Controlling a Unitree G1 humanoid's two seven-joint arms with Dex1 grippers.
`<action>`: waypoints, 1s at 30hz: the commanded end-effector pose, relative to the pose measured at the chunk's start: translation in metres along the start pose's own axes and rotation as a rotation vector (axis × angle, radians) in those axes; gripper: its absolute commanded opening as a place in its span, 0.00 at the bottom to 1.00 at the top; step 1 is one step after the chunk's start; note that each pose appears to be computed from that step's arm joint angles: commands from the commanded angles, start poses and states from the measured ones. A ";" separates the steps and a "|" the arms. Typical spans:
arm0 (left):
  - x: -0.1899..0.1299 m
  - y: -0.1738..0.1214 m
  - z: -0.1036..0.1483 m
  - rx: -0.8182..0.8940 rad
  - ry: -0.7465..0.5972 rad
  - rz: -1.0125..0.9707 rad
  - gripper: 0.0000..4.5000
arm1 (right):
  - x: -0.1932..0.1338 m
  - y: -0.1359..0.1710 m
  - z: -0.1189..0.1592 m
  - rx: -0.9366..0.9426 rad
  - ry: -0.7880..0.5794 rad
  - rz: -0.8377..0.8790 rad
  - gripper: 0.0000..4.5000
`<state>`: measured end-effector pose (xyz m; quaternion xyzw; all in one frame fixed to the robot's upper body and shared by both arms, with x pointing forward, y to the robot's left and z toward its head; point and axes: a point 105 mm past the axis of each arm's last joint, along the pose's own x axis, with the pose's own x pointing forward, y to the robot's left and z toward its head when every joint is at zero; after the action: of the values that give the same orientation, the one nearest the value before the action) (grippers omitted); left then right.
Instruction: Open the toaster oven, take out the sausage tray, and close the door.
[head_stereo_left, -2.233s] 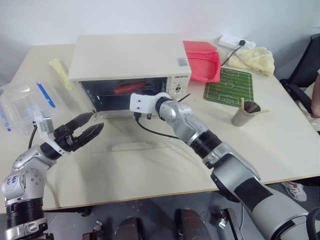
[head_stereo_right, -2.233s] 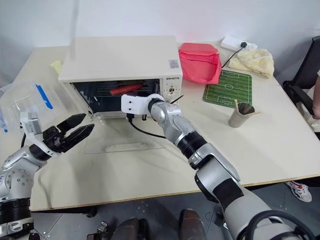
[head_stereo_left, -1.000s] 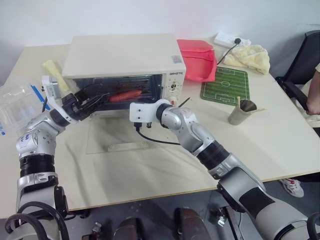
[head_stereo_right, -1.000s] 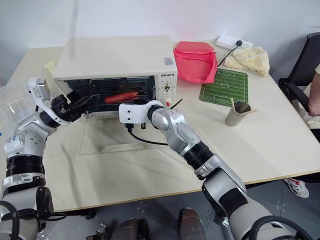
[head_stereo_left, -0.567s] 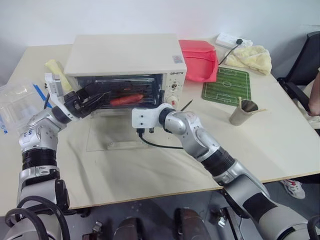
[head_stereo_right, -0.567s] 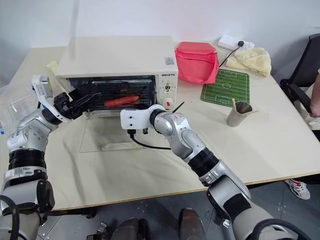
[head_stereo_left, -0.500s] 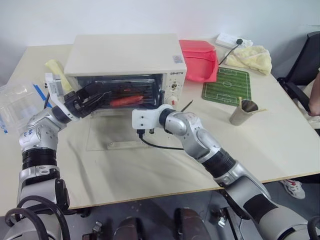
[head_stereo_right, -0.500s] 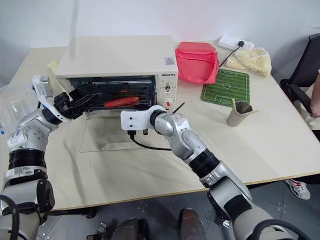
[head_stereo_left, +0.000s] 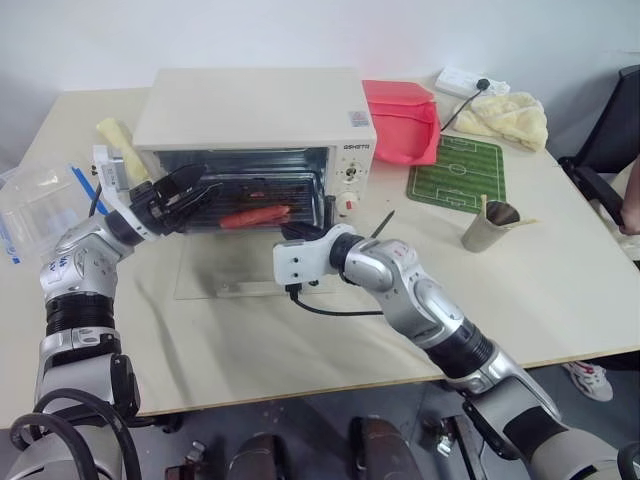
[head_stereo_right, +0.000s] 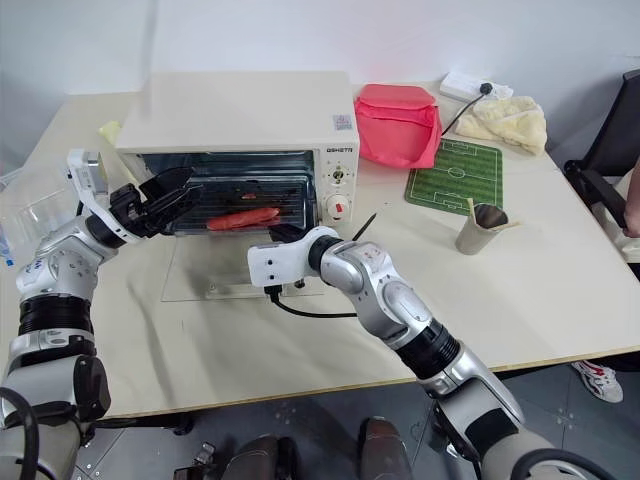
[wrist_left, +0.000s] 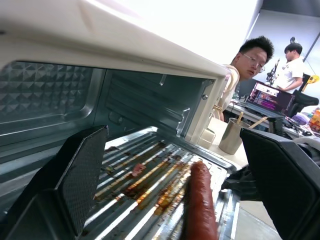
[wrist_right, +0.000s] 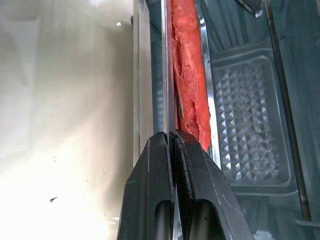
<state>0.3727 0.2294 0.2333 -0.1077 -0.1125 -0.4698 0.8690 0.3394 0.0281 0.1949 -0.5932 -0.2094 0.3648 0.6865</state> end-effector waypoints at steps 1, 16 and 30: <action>-0.004 0.003 0.019 0.054 -0.025 0.025 1.00 | -0.013 -0.014 0.018 -0.042 -0.066 -0.049 0.01; -0.021 0.004 0.022 0.039 -0.024 0.064 1.00 | -0.038 -0.002 0.025 -0.084 -0.081 0.007 0.01; -0.057 -0.008 0.026 -0.048 0.029 0.230 1.00 | -0.063 0.000 0.014 -0.076 -0.075 -0.028 0.01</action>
<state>0.3421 0.2732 0.2261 -0.1348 -0.0630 -0.3829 0.9117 0.2949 -0.0070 0.1851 -0.6074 -0.2126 0.3946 0.6559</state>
